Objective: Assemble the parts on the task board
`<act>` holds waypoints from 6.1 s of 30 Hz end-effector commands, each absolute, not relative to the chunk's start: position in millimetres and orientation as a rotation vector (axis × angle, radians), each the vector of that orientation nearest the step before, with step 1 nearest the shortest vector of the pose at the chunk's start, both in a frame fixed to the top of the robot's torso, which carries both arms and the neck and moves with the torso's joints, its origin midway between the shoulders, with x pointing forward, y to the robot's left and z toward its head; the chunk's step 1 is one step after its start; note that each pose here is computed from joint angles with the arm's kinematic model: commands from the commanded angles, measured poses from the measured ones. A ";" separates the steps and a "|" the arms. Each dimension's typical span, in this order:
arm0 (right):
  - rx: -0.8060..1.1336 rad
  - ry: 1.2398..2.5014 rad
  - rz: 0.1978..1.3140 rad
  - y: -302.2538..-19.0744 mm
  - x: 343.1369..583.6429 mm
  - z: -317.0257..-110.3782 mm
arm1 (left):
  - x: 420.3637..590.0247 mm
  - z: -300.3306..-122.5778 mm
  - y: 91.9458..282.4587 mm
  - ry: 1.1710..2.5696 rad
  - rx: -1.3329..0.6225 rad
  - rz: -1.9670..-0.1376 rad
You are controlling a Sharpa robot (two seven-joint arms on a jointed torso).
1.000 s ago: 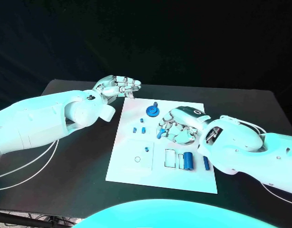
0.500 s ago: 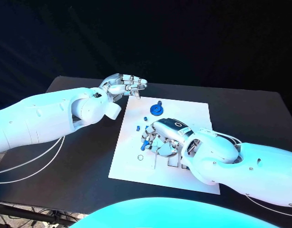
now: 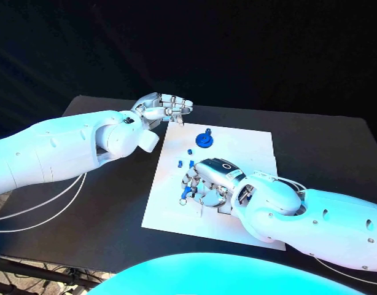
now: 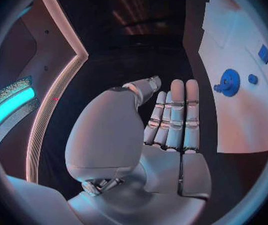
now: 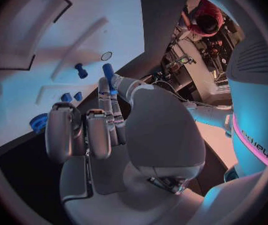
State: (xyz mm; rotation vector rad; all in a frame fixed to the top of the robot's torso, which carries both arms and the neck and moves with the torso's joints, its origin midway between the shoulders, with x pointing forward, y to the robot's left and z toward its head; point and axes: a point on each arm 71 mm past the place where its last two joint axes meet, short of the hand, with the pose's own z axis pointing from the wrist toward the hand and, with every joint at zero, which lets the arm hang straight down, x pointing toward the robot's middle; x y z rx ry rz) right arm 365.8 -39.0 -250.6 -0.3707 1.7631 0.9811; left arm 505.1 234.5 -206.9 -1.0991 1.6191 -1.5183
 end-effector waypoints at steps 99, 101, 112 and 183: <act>0.153 1.855 0.932 -168.5 390.8 -213.1 | 505.3 -207.2 238.6 1.624 -1.102 -1.530; 0.181 1.895 0.879 -184.7 391.1 -214.2 | 505.3 -207.5 239.1 1.624 -1.104 -1.529; 0.247 2.029 0.683 -227.6 384.8 -227.4 | 504.2 -208.5 239.8 1.626 -1.106 -1.530; 0.491 2.055 0.658 -203.7 357.6 -268.6 | 502.9 -209.2 240.9 1.641 -1.106 -1.531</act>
